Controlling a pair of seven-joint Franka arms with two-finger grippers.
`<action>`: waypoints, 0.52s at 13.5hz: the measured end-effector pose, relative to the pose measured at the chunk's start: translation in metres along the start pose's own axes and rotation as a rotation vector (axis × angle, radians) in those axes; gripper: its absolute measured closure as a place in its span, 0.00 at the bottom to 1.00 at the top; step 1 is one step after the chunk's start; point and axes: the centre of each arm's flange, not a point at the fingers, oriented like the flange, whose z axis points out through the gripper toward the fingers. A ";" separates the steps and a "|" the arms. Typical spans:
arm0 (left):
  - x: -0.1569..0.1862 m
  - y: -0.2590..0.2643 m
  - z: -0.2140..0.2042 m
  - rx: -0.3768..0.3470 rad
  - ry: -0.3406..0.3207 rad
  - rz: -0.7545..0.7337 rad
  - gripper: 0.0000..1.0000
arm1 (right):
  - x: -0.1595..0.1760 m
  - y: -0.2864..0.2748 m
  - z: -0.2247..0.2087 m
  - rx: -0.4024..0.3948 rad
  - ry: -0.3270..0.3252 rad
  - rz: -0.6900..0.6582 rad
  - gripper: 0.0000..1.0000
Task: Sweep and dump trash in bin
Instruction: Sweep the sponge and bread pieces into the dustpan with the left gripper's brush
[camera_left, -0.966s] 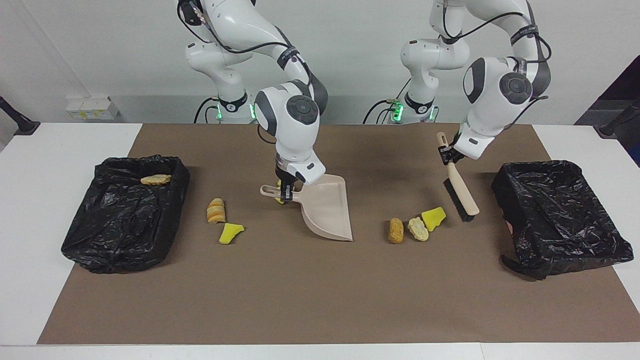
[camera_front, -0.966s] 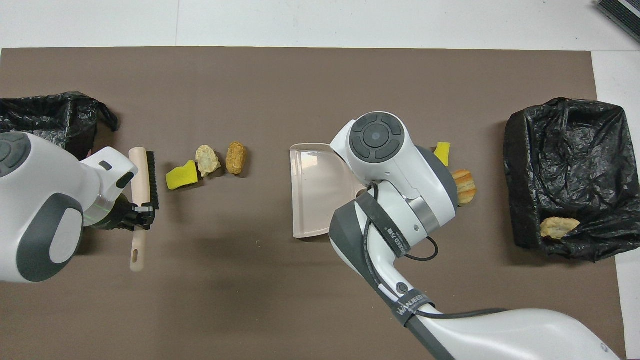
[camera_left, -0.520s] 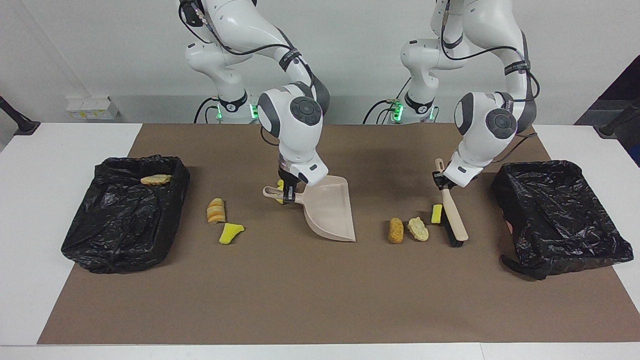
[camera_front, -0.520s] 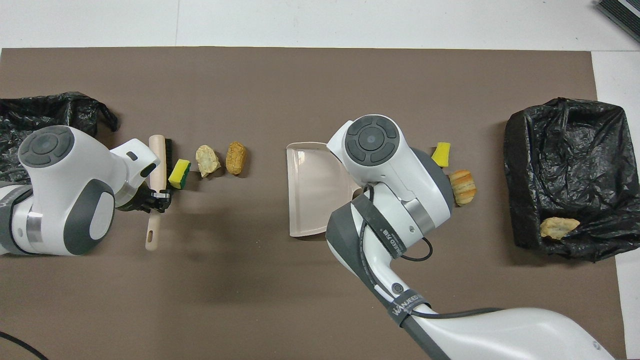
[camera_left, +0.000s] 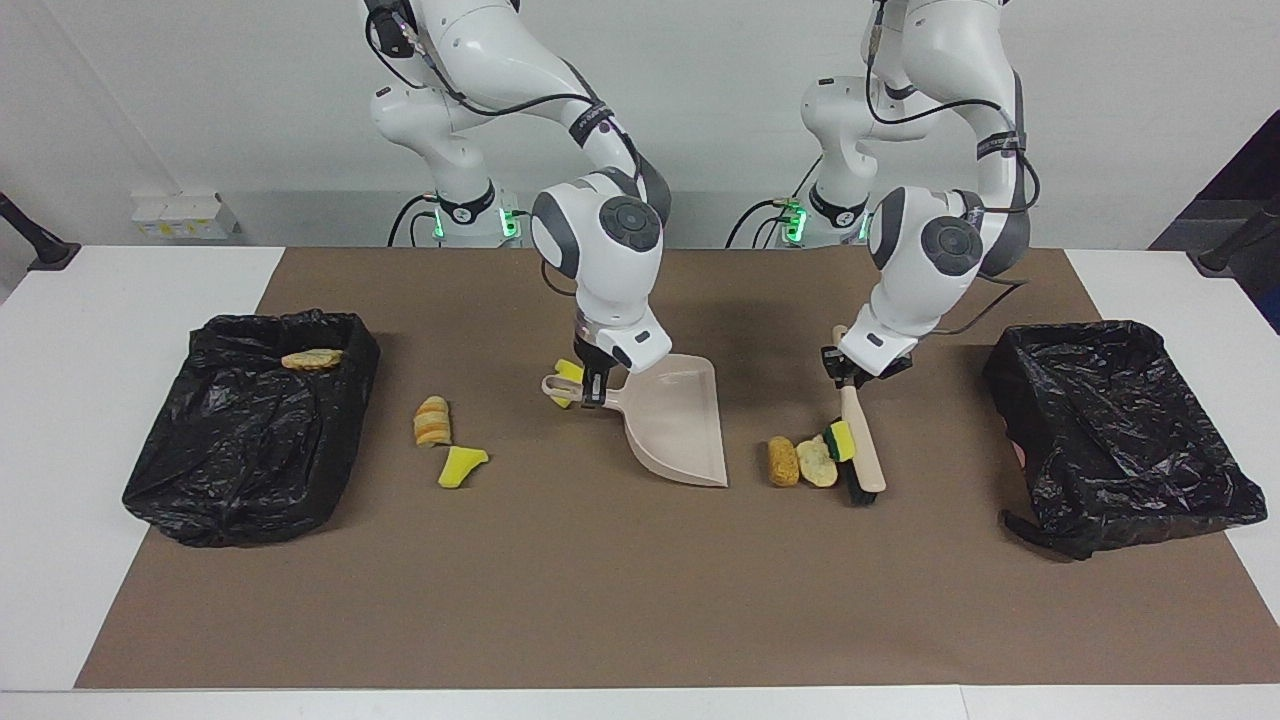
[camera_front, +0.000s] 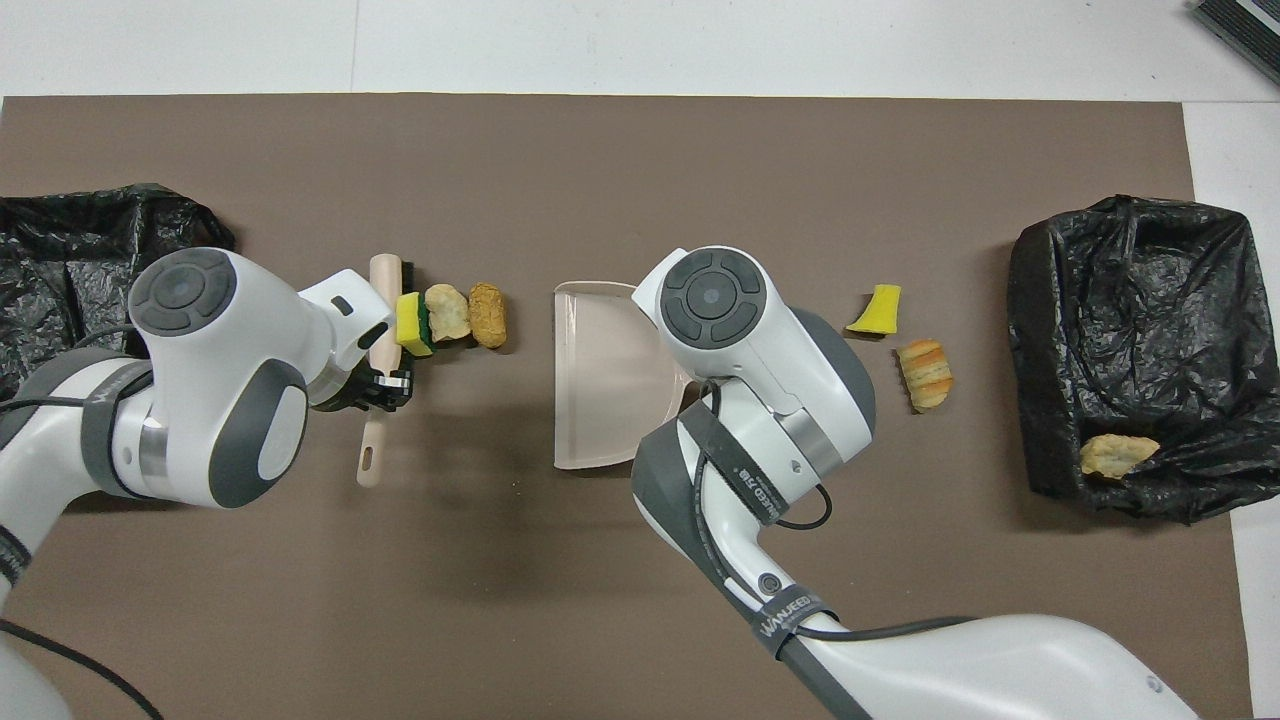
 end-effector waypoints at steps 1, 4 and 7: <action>0.000 0.017 0.002 -0.001 0.001 0.023 0.74 | 0.000 0.000 0.001 0.000 0.000 0.005 0.68; -0.010 0.064 0.005 -0.033 -0.009 0.069 0.74 | 0.001 0.000 0.002 -0.002 0.002 0.013 0.68; -0.025 0.106 0.007 -0.073 -0.024 0.090 0.74 | 0.003 0.001 0.005 -0.003 0.004 0.023 0.68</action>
